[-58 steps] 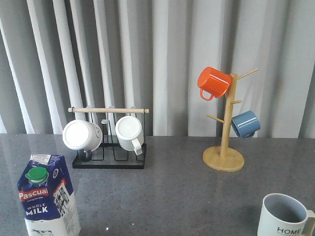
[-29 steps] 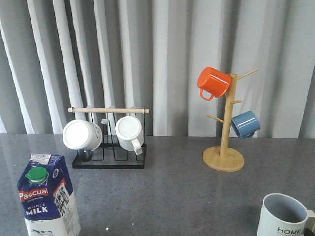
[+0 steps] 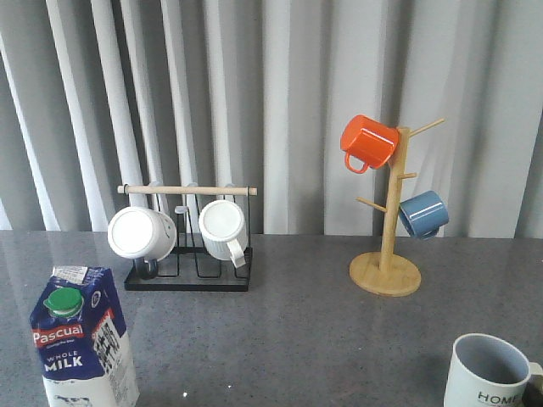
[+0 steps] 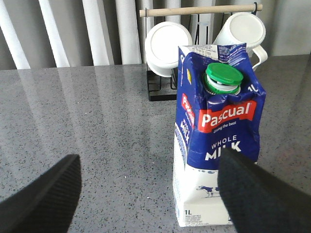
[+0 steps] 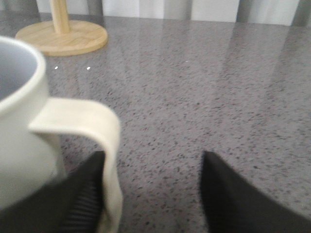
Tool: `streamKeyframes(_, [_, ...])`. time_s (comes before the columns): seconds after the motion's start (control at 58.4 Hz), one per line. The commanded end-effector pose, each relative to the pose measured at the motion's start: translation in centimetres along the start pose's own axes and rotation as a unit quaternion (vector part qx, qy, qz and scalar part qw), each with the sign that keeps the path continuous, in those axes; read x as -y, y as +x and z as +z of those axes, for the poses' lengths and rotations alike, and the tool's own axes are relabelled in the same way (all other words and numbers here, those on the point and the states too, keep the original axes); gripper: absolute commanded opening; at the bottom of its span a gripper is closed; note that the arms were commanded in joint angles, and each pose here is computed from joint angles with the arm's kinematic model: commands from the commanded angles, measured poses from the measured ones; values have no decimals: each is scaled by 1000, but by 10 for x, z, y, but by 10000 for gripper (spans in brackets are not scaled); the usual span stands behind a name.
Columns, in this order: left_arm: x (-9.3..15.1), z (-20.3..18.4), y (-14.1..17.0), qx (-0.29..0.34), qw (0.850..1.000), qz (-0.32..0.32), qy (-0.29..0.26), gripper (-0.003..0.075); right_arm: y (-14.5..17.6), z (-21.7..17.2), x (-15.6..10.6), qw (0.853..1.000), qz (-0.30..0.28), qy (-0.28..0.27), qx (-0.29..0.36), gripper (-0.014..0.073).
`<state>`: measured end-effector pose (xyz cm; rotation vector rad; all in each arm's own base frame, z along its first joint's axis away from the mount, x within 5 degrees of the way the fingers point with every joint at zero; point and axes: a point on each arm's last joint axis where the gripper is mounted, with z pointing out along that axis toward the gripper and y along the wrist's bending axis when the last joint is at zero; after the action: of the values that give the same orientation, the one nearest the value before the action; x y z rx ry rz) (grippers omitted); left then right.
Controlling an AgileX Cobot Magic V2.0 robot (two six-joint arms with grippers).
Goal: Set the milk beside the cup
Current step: 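Close the right gripper on the white mug's handle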
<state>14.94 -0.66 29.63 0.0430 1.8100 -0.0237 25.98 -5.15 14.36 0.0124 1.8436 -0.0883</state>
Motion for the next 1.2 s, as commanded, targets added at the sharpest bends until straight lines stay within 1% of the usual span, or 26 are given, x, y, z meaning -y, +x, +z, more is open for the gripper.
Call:
streamKeyframes(0.0, [2,-1,-17,47,999,-7,8,556,-17,1,0,998,-12,-15,58,130])
streamKeyframes(0.051, [2,-1,-17,47,999,-7,8,556,-18,1,-2,998,-6,-22,59,-8])
streamKeyframes(0.068, [2,-1,-17,47,999,-7,8,556,-19,1,-2,998,-2,-24,60,-18])
streamKeyframes(0.188, [2,-1,-17,47,999,-7,8,556,-27,-3,-10,996,32,-44,67,-6])
streamKeyframes(0.308, [2,-1,-17,47,999,-7,8,556,-40,-7,-25,994,20,-66,85,-5])
streamKeyframes(0.411, [2,-1,-17,47,999,-7,8,556,-53,-9,-42,992,29,-78,95,-4])
streamKeyframes(0.599, [2,-1,-17,47,999,-7,8,556,-70,-11,-92,987,70,-107,101,-4])
streamKeyframes(0.616, [2,-1,-17,47,999,-7,8,556,-71,-12,-99,986,67,-115,99,-3])
streamKeyframes(0.668, [2,-1,-17,47,999,-7,8,556,-74,-14,-112,986,71,-114,100,-3])
streamKeyframes(0.736, [2,-1,-17,47,999,-7,8,556,-74,-16,-131,987,62,-113,96,-3])
streamKeyframes(0.753, [2,-1,-17,47,999,-7,8,556,-74,-16,-134,988,66,-105,95,-3])
streamKeyframes(0.873, [2,-1,-17,47,999,-7,8,556,-66,-13,-161,993,27,-87,74,-3])
streamKeyframes(0.924, [2,-1,-17,47,999,-7,8,556,-62,-11,-171,994,19,-82,67,-3])
streamKeyframes(1.096, [2,-1,-17,47,999,-7,8,556,-53,-9,-198,993,20,-88,73,-3])
streamKeyframes(1.181, [2,-1,-17,47,999,-7,8,556,-51,-7,-204,993,29,-79,79,-3])
